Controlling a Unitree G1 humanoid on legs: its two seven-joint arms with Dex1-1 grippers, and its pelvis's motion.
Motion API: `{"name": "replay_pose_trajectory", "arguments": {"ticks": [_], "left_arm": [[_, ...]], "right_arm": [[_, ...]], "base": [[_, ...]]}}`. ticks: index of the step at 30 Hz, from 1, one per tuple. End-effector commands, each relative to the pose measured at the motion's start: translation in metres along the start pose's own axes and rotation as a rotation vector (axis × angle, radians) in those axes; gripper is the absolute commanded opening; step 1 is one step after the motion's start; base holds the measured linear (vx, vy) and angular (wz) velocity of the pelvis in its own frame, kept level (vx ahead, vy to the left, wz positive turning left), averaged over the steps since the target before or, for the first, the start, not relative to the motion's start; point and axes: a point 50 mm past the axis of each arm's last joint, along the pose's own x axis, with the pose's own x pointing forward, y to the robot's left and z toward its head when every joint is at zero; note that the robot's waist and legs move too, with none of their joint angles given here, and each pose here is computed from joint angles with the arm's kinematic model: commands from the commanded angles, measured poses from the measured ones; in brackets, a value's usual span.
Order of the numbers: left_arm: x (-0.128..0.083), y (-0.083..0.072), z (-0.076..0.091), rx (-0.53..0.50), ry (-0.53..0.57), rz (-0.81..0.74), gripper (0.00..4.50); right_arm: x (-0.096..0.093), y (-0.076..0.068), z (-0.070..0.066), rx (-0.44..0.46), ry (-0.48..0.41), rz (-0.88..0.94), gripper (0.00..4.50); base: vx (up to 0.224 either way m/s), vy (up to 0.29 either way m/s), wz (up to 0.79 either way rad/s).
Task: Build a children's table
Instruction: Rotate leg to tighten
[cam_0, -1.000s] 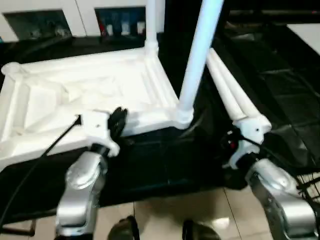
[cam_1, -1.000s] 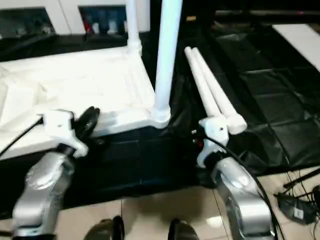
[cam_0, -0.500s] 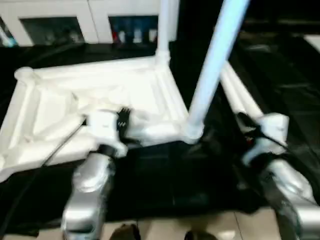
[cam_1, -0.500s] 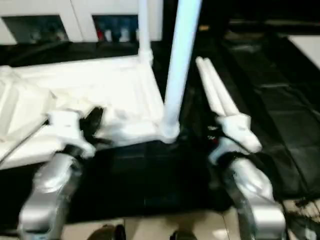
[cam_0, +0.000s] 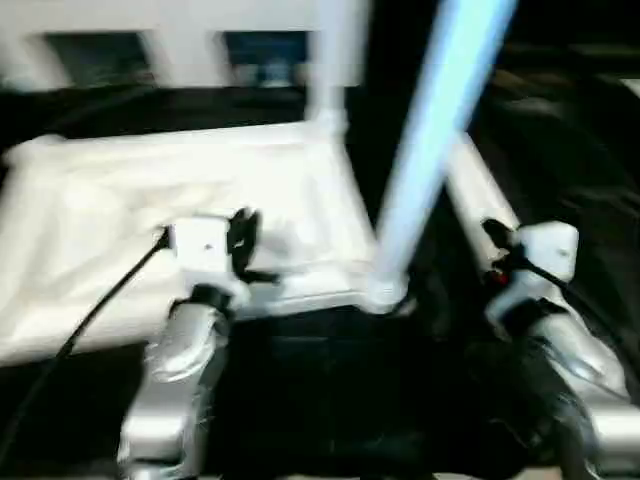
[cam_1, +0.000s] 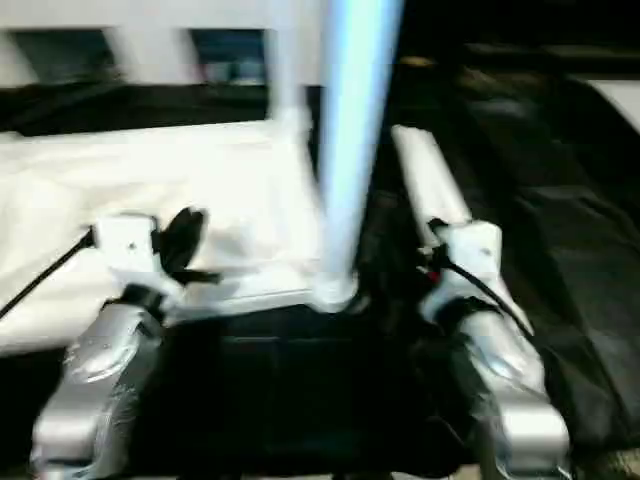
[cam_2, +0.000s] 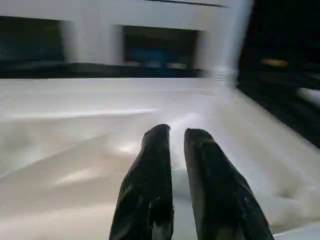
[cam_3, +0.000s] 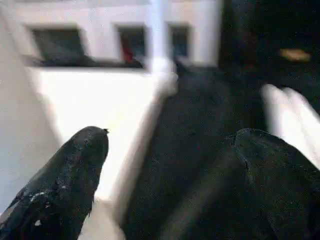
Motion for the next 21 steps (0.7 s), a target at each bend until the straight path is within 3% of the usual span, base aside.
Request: {"name": "replay_pose_trajectory", "arguments": {"ticks": [1,5,11,21], "left_arm": [[0.0012,-0.0084,0.0003,-0.009,0.012,-0.028,0.69],[0.0036,-0.0028,0.0018,0.041,0.017,-0.025,0.69],[0.0035,-0.0012,0.0037,0.031,0.010,-0.046,0.69],[0.0017,-0.0012,0.0035,0.027,0.012,-0.049,0.69]], "right_arm": [[-0.0037,-0.0047,-0.0037,0.012,0.034,-0.003,4.45],[-0.0028,0.0040,-0.0039,0.016,0.051,0.063,4.45],[-0.0015,0.0037,-0.0042,0.020,0.055,0.047,4.45],[0.0002,0.0046,-0.0029,0.013,0.070,0.085,4.45]], "base": [[-0.081,-0.173,0.38],[-0.081,-0.160,0.07],[-0.090,-0.074,-0.01],[0.032,0.040,-0.07]]}}
